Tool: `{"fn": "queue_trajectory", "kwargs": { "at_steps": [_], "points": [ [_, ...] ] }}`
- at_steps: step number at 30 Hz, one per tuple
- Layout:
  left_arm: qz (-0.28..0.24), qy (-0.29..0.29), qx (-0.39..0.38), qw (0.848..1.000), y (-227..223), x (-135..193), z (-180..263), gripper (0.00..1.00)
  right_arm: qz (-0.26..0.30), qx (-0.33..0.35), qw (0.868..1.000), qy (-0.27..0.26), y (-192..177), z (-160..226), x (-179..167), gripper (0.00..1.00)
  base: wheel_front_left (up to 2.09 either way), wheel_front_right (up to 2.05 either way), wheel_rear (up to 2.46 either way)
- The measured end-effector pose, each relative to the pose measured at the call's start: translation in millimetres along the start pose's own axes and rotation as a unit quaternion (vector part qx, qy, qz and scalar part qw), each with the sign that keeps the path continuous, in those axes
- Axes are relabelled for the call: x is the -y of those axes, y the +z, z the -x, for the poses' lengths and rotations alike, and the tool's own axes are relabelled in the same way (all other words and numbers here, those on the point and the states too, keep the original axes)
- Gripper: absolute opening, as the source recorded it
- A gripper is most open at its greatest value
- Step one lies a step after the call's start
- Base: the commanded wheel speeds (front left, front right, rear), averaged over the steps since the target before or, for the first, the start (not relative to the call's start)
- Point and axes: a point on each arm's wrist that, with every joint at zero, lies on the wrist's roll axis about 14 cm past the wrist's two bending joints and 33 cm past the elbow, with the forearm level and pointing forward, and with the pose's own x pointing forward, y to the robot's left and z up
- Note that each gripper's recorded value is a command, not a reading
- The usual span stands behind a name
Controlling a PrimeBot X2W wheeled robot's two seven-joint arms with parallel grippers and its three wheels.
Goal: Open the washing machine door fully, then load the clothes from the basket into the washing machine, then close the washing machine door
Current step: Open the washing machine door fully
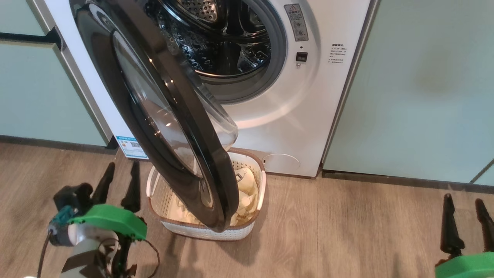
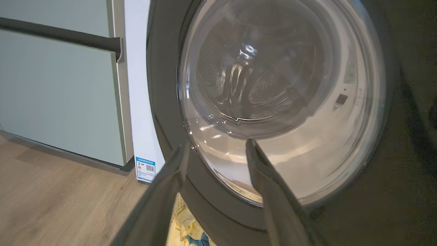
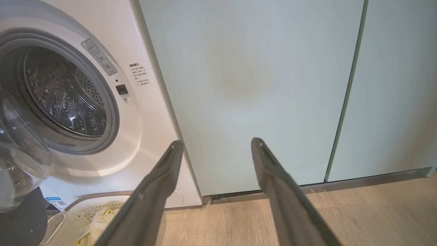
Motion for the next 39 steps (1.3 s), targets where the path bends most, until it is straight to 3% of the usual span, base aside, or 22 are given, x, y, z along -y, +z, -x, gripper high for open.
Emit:
{"fn": "queue_trajectory", "kwargs": {
  "at_steps": [1, 2, 5, 10, 15, 19, 24, 29, 39],
  "points": [
    [0.006, 0.002, 0.001, 1.0, 0, -1, 0, 0.13, -0.001, -0.001, 1.0, 0.0, -1, 0, 0, 1.0, 0.0, 0.0, 0.0],
    [0.013, 0.006, 0.002, 1.0, 0, -2, 0, 0.0, -0.001, -0.002, 1.0, 0.0, -1, 0, -1, 1.0, 0.0, 0.0, 0.0],
    [0.028, 0.026, 0.013, 0.999, 6, -14, 0, 0.0, -0.002, -0.005, 1.0, 0.0, -3, 0, -1, 1.0, 0.0, 0.0, 0.0],
    [0.049, 0.071, 0.091, 0.992, 52, -41, -2, 0.0, -0.002, -0.009, 1.0, 0.001, -6, -1, -2, 1.0, 0.0, 0.0, 0.0],
    [0.068, 0.084, 0.184, 0.977, 111, -47, -5, 0.0, -0.005, -0.009, 1.0, 0.003, -6, -2, -4, 1.0, 0.0, 0.0, 0.0],
    [0.081, 0.061, 0.268, 0.958, 170, -35, -7, 0.0, -0.006, -0.008, 1.0, 0.008, -6, -3, -8, 1.0, 0.0, 0.0, 0.0],
    [0.093, -0.003, 0.339, 0.936, 237, 0, 0, 0.0, -0.006, -0.007, 1.0, 0.01, -5, -3, -9, 1.0, 0.0, 0.0, 0.0],
    [0.095, -0.102, 0.374, 0.917, 285, 60, 13, 0.0, -0.007, -0.007, 1.0, 0.011, -6, -4, -10, 1.0, 0.0, 0.0, 0.0],
    [0.087, -0.29, 0.306, 0.903, 276, 178, 38, 0.0, -0.007, -0.006, 1.0, 0.009, -5, -2, -9, 1.0, 0.0, 0.0, 0.0]
  ]
}}
